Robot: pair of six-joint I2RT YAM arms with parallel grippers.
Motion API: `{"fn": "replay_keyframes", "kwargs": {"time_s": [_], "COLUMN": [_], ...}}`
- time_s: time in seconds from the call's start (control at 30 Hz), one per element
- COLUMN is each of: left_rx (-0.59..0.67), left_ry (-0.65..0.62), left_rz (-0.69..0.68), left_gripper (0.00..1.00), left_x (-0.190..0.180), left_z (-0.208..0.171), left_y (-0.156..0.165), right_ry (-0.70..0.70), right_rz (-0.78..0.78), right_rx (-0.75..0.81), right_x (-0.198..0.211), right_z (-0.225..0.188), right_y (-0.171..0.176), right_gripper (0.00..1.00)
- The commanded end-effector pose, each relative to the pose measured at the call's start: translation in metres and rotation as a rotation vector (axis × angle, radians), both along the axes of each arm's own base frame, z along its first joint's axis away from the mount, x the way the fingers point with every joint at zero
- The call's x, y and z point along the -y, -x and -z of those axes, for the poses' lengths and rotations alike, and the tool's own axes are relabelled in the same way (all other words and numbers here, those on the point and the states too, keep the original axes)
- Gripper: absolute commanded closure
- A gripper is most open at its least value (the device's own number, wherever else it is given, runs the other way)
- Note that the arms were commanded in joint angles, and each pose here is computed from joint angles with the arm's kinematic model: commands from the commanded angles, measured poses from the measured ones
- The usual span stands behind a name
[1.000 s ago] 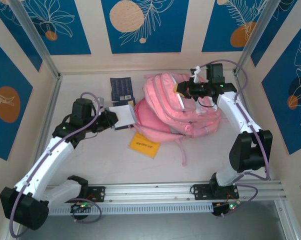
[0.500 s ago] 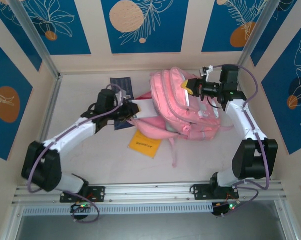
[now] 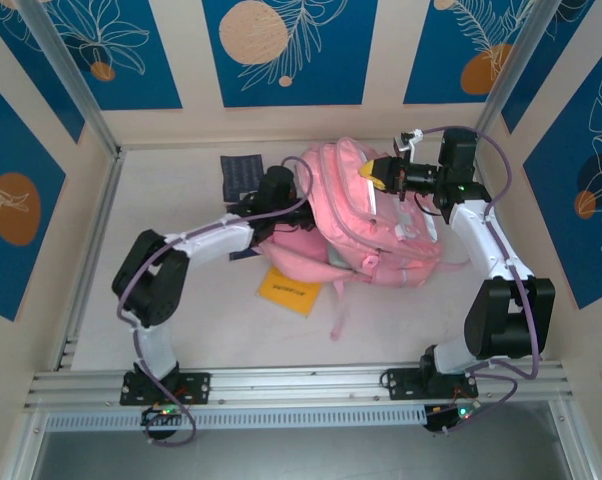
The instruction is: Pack the student bag
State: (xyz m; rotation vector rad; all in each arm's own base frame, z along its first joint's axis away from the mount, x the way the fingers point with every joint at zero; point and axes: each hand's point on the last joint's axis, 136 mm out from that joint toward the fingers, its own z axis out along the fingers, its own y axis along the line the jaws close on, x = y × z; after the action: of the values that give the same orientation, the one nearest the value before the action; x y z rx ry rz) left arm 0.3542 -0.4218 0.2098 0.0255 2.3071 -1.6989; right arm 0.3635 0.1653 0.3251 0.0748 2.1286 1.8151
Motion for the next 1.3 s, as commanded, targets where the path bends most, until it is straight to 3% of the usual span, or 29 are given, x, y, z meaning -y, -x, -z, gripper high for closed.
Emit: {"fn": "replay_keyframes", "kwargs": {"time_s": [0.0,0.13,0.23,0.33,0.47,0.77,0.97,1.17,1.27], "left_rx": [-0.021,-0.057,-0.058,-0.025,-0.013,0.023,0.106,0.08,0.028], "left_ry": [0.062,0.063,0.067,0.018,-0.03,-0.185,-0.372,-0.622,-0.669], "left_rz": [0.057,0.102,0.131,0.107,0.049,0.011,-0.011,-0.219,-0.283], "left_gripper": [1.0,0.84,0.56,0.34,0.18,0.1,0.12,0.18,0.2], "left_x": [0.034,0.067,0.079,0.064,0.025,-0.054,-0.114,-0.202,-0.226], "left_z": [0.002,0.017,0.013,0.008,0.002,-0.001,0.0,0.02,0.037], "left_y": [0.002,0.005,0.01,0.01,0.008,0.035,0.064,0.057,0.049], "right_ry": [-0.028,-0.024,-0.019,-0.009,0.031,0.343,0.421,0.481,0.493], "right_rz": [-0.09,-0.054,-0.027,0.004,0.04,0.138,0.119,0.09,0.092], "right_rx": [0.185,0.185,0.18,0.175,0.179,0.2,0.225,0.273,0.279], "right_x": [-0.006,-0.001,0.003,0.008,0.01,0.014,0.009,0.002,0.002], "right_z": [-0.046,-0.045,-0.041,-0.039,-0.034,0.0,0.006,0.008,0.01], "right_y": [0.023,0.023,0.023,0.022,0.022,0.017,0.021,0.033,0.036], "right_gripper": [1.0,1.0,1.0,1.0,1.0,1.0,1.0,1.0,1.0]}}
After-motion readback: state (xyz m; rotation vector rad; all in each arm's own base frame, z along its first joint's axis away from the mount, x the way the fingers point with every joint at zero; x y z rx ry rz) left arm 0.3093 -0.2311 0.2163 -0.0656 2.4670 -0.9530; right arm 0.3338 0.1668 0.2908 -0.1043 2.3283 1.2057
